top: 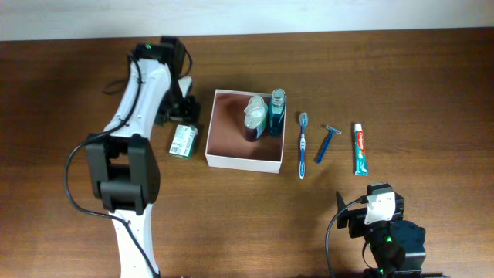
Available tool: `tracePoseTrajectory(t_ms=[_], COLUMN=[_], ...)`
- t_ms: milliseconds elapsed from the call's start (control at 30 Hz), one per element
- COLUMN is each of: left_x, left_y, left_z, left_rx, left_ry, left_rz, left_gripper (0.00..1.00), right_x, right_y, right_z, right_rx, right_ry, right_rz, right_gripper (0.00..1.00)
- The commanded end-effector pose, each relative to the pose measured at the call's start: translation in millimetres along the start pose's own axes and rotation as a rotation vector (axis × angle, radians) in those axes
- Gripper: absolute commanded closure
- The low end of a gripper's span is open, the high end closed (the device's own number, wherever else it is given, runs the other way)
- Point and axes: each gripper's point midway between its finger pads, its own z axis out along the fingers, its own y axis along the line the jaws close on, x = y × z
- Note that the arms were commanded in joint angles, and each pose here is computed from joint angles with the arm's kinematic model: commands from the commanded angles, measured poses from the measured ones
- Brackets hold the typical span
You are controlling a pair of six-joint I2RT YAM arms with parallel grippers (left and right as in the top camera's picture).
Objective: Pack container
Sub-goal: 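Grasp the green Dettol soap bar with the left gripper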
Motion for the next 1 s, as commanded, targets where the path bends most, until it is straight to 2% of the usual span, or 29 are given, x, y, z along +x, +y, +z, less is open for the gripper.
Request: tracePoseTrajectory(t_ms=[0,167,233,300,400,533,700,800,867,967], left_x=[11,24,27,30,30,27,20,10,2,-5], left_y=[-8,-8,-8,-8,-8,-8,-7,-9,-24,-45], left_z=[34,64,73,78,76,64,22,-29,-70,-99], left_rx=[0.027,0.028,0.028,0.029,0.028,0.027,0.028,0.044,0.131,0.219], left_ry=[0.043,0.074,0.079,0.086,0.085,0.084,0.078,0.022,-0.048,-0.121], left_rz=[0.07,0.067,0.067,0.067,0.056,0.036,0.027,-0.001,-0.01,0.014], left_gripper=[0.18,0.19,0.24,0.35,0.67,0.74,0.83,0.89,0.89,0.89], right_x=[0,0,0,0,0,0,0,0,0,0], right_y=[-1,-1,-1,-1,-1,-1,-1,-1,-1,-1], right_z=[0,0,0,0,0,0,0,0,0,0], right_rx=[0.003,0.003,0.003,0.003,0.003,0.003,0.003,0.003,0.003,0.003], right_ry=[-0.006,-0.006,-0.006,-0.006,-0.006,-0.006,-0.006,-0.006,-0.006,-0.006], right_rz=[0.014,0.014,0.014,0.014,0.014,0.014,0.014,0.014,0.014,0.014], right_gripper=[0.01,0.01,0.01,0.01,0.01,0.01,0.01,0.01,0.01,0.01])
